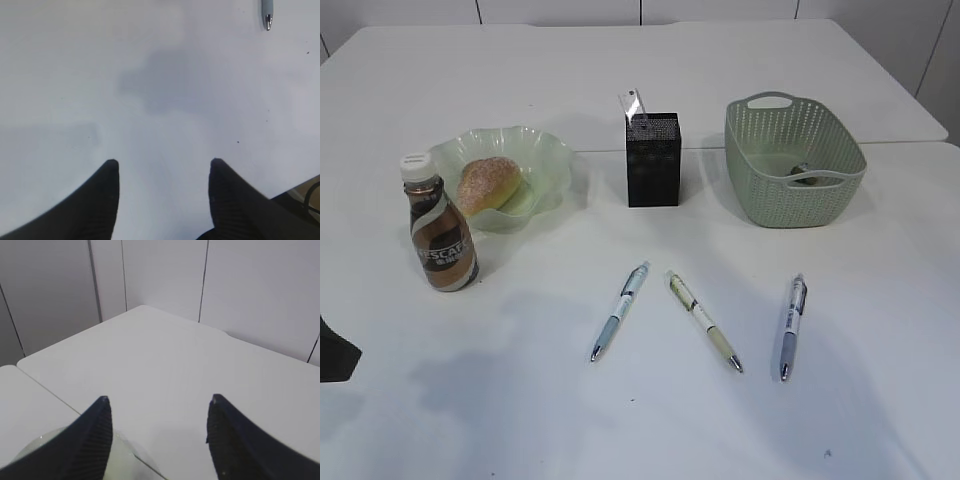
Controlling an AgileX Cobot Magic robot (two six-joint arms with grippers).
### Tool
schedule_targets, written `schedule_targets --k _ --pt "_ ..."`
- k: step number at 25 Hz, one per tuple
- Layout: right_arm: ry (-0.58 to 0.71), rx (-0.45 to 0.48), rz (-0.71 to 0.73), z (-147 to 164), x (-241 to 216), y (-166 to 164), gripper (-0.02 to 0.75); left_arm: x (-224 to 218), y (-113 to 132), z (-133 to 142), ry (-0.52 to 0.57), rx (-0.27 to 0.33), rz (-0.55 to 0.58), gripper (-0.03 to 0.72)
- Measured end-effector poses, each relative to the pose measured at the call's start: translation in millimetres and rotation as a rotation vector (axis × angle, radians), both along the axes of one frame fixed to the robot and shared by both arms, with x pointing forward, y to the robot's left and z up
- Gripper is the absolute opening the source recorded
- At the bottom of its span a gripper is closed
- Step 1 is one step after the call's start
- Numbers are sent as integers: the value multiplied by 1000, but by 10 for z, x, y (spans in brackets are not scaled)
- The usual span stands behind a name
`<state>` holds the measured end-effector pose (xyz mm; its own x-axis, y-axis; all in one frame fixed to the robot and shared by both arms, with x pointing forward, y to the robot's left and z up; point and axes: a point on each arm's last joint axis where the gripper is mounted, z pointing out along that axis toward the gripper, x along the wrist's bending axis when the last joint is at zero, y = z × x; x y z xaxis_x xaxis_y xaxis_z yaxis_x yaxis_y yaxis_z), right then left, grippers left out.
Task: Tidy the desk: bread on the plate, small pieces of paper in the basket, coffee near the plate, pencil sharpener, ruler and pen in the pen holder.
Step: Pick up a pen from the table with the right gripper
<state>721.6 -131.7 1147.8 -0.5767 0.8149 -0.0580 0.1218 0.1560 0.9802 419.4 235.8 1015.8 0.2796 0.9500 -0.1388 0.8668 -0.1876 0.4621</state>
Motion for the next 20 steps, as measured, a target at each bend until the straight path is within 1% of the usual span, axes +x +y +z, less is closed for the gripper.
schedule_targets --k 2,4,6,9,10,12,13,16,20 --pt "14 -18 13 80 -52 -81 471 -2 0 -1 2 0 0 401" --pt "56 -35 9 128 -86 -222 414 -5 1 -3 6 1 -1 401" --pt "103 -15 -12 129 -81 -334 382 -6 1 -3 8 2 -1 401" --pt "181 53 -68 121 -56 -511 344 -8 1 -4 10 2 -2 402" --pt "197 53 -78 110 -50 -551 337 -8 1 -4 10 2 -2 401" --pt "221 23 -87 77 -50 -598 326 -8 1 -4 10 2 -2 401" --pt "253 -18 -83 35 -64 -614 315 -8 1 -4 10 2 -2 401" --pt "315 -64 -80 -28 -93 -625 307 -10 1 -5 12 3 -2 401" --pt "370 -85 -68 -73 -124 -624 302 -28 4 -14 34 8 -6 401"
